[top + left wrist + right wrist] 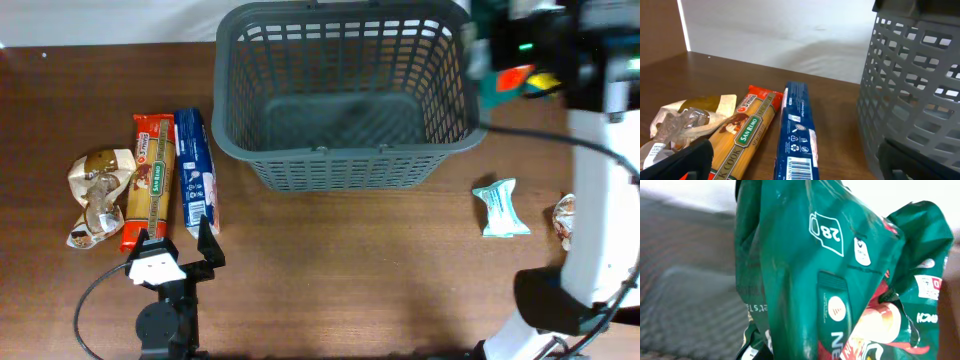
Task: Pack container
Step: 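Lift the Nescafe pack and drop it into the grey basket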
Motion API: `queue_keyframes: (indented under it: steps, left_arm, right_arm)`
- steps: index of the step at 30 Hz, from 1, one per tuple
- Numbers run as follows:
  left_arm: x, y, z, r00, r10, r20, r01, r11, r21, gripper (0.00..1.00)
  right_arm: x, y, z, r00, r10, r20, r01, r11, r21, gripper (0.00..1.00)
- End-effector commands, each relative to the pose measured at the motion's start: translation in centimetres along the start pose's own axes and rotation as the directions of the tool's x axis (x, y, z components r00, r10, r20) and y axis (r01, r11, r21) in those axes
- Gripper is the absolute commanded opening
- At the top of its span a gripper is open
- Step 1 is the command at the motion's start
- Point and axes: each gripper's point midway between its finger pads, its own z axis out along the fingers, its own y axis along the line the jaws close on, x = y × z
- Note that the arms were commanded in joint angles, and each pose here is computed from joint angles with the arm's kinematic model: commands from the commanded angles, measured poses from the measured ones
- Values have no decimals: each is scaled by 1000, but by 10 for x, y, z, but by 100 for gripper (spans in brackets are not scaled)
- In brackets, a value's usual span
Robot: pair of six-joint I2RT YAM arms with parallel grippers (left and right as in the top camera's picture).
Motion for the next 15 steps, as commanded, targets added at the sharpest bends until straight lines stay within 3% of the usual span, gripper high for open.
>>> queue_keyframes:
  steps: [1,7,15]
  left_arm:
    - [1,0,0,1000,2,1,-2,1000,-3,99]
    - [1,0,0,1000,2,1,-2,1000,-3,99]
    - [1,0,0,1000,2,0,-2,1000,-3,99]
  right_arm:
    - [-20,62,-10,974,-208,88,216,970,-107,4]
    - [-5,130,38,946,-324,26,321,920,-226,4]
    - [68,183,153,897,-371,-239,273,892,-360,4]
